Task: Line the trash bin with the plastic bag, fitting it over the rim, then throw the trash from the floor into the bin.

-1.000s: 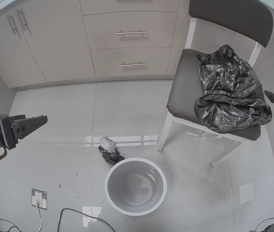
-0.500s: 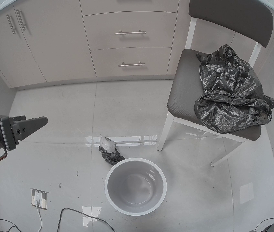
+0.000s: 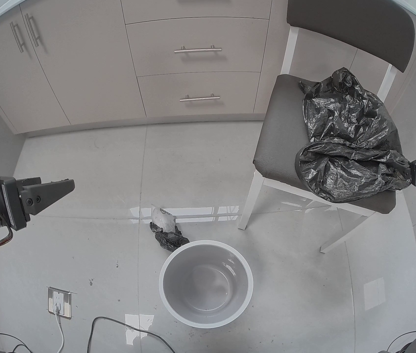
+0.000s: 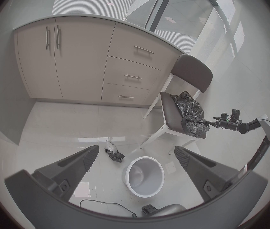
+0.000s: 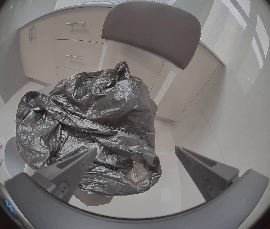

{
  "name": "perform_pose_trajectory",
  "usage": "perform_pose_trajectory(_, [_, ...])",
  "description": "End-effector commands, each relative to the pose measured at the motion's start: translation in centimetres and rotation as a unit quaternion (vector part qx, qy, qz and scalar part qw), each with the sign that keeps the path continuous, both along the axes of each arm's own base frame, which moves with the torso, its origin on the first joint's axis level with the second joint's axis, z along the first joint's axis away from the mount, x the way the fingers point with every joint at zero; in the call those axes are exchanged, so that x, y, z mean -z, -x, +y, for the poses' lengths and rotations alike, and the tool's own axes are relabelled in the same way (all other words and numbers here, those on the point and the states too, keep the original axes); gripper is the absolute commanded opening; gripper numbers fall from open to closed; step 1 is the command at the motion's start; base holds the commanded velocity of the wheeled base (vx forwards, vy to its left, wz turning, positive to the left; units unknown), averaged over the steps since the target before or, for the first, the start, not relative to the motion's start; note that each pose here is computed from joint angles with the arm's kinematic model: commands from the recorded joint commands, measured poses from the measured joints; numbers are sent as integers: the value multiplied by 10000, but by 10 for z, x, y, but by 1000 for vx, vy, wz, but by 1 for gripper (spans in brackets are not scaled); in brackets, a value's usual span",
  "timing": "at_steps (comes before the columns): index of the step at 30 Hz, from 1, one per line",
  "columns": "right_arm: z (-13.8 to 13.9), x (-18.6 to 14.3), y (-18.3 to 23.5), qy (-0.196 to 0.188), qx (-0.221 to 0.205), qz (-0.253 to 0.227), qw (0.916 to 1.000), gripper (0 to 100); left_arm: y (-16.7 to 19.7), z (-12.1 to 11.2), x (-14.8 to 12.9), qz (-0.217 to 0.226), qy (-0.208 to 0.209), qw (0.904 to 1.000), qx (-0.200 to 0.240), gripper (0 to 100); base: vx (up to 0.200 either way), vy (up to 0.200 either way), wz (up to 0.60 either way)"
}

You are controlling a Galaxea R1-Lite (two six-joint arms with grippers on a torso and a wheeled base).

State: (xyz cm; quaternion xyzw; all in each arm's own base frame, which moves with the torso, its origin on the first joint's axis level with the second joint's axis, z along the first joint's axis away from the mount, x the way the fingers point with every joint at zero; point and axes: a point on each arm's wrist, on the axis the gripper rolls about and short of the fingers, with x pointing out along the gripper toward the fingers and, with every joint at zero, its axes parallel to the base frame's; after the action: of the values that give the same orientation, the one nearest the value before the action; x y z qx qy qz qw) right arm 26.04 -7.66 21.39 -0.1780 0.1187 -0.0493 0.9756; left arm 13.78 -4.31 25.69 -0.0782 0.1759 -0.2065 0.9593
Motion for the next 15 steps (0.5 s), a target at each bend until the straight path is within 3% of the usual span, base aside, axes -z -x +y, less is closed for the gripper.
perform_pose_trajectory(1, [-3,11,-9,-65,9,172,9998,100,-2,0,1,35,-7,10000,1,100,0,0,0])
perform_pose_trajectory(9, [-19,15,-17,-386,519,-61,9979,100,-4,-1,2,73,-15,10000,8,100,0,0,0])
perform_pose_trajectory(15, [-33,20,-12,-406,742,27,9964,100,-7,-2,4,132,-32,9999,16,100,0,0,0])
